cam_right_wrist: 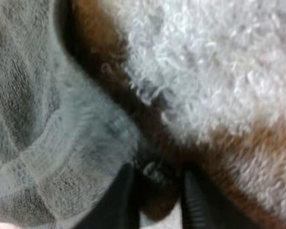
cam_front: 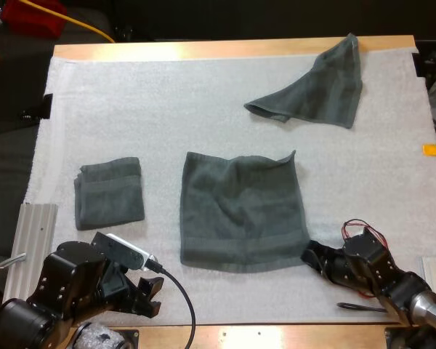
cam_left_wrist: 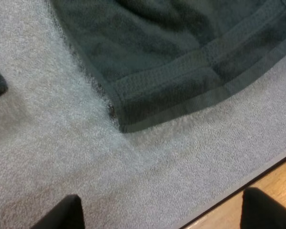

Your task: Pick towel from pile, fold and stack

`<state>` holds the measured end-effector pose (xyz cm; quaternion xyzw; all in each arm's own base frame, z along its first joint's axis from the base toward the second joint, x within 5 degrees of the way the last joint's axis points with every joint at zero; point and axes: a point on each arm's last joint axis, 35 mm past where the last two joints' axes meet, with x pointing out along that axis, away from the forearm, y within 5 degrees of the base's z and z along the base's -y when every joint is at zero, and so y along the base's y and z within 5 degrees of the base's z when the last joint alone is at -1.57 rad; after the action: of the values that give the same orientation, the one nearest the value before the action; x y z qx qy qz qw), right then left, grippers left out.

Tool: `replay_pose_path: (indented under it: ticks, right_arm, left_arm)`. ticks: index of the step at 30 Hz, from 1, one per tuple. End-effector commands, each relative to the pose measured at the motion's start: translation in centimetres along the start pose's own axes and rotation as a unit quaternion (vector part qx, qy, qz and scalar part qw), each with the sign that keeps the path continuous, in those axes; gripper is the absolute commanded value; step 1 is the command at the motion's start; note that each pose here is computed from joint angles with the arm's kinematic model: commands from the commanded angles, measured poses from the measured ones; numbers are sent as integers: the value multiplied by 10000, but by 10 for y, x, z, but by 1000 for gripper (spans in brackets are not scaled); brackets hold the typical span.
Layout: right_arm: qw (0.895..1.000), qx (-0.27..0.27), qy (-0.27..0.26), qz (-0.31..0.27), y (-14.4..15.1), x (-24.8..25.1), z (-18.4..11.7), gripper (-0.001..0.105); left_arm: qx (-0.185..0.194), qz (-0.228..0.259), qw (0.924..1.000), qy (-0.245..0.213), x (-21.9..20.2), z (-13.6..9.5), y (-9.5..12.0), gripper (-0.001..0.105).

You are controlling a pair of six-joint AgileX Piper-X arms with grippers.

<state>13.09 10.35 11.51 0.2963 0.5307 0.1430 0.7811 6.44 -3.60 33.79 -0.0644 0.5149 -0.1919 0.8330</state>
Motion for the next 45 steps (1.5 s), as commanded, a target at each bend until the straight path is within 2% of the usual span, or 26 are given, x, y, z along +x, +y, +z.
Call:
replay_pose_path:
  ticks: [1, 8, 13, 19, 21, 28, 34, 41, 45]
  right_arm:
    - [9999, -47, 23, -151, -4, 1, -1, 5]
    - [9996, -225, 48, -133, -4, 1, -2, 3]
    - [9992, -384, 78, -121, -4, 1, -2, 3]
    - [9983, -426, 281, -286, -8, 0, -6, 3]
    - [9981, -468, 322, -252, -8, 0, -6, 3]
    - [9978, -520, 348, -228, -8, 0, -6, 3]
    - [9969, -631, 447, -140, -7, 0, -7, 3]
    - [9964, -631, 541, -147, -8, 0, -8, 3]
    - [9964, -631, 541, -147, -8, 0, -8, 3]
  left_arm:
    - [1, -40, 10000, -51, -2, 0, -1, 64]
    - [-2, -36, 10000, -38, -1, 0, 0, 64]
    - [-91, -22, 9999, 98, 14, -3, 4, 64]
    - [-268, -600, 9975, 275, 52, -9, 8, 64]
    - [-449, -742, 9959, 242, 63, -10, 10, 64]
    - [-650, -801, 9945, 174, 87, -5, 13, 64]
    - [-772, -648, 9932, 583, 116, 11, 15, 64]
    - [-923, -375, 9859, 1344, 158, 20, 21, 64]
    - [-930, -277, 9830, 1559, 178, 23, 24, 64]
